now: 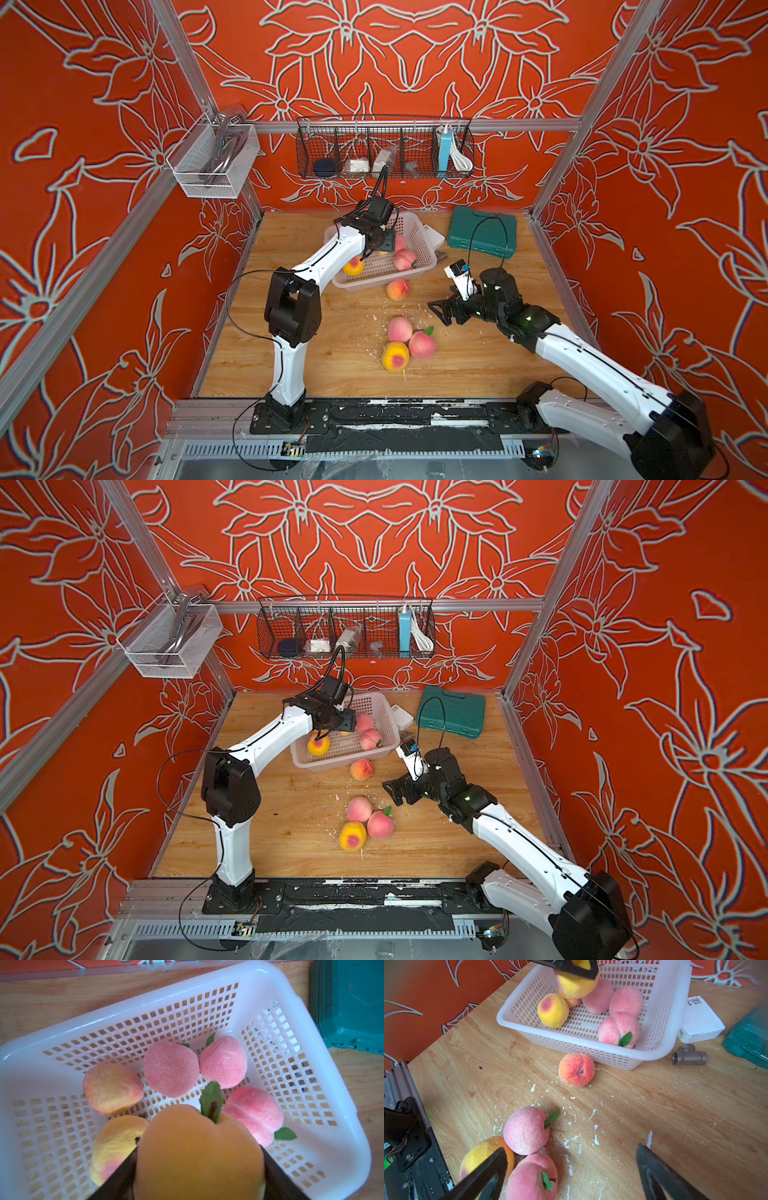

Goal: Put the peaches into the basket
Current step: Place the peach in the basket.

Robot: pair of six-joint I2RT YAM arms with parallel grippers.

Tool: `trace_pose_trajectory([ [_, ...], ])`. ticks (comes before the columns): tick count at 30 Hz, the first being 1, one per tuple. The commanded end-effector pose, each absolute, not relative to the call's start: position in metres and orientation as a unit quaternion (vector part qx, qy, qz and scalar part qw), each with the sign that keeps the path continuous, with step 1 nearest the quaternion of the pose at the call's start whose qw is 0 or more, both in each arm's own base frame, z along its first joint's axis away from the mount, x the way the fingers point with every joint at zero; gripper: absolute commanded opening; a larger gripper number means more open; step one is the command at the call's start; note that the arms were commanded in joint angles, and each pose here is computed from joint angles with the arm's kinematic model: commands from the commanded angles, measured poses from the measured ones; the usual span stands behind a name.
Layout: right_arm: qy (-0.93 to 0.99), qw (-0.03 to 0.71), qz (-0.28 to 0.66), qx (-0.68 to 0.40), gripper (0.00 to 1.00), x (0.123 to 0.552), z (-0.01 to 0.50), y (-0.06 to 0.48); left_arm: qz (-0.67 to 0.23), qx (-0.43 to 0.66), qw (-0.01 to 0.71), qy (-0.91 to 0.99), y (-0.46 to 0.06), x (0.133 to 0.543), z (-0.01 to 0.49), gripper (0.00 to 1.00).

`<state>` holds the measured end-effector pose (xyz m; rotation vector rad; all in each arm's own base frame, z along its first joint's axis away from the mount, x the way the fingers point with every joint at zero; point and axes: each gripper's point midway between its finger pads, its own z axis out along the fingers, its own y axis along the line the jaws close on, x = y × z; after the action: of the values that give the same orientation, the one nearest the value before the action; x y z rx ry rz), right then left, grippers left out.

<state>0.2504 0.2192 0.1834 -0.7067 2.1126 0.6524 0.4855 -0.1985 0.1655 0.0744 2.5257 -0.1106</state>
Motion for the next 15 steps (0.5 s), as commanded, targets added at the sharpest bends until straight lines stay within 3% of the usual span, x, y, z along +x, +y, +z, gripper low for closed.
trace_pose_trajectory([
  [1,0.840,0.392,0.253,-0.276,0.99,0.249,0.177,0.216,-0.026,0.034,0.274,0.961,-0.194,0.481,0.150,0.62],
  [15,0.844,0.389,0.247,-0.274,0.99,0.251,0.172,0.214,0.011,0.048,0.227,0.973,-0.188,0.478,0.104,0.63],
])
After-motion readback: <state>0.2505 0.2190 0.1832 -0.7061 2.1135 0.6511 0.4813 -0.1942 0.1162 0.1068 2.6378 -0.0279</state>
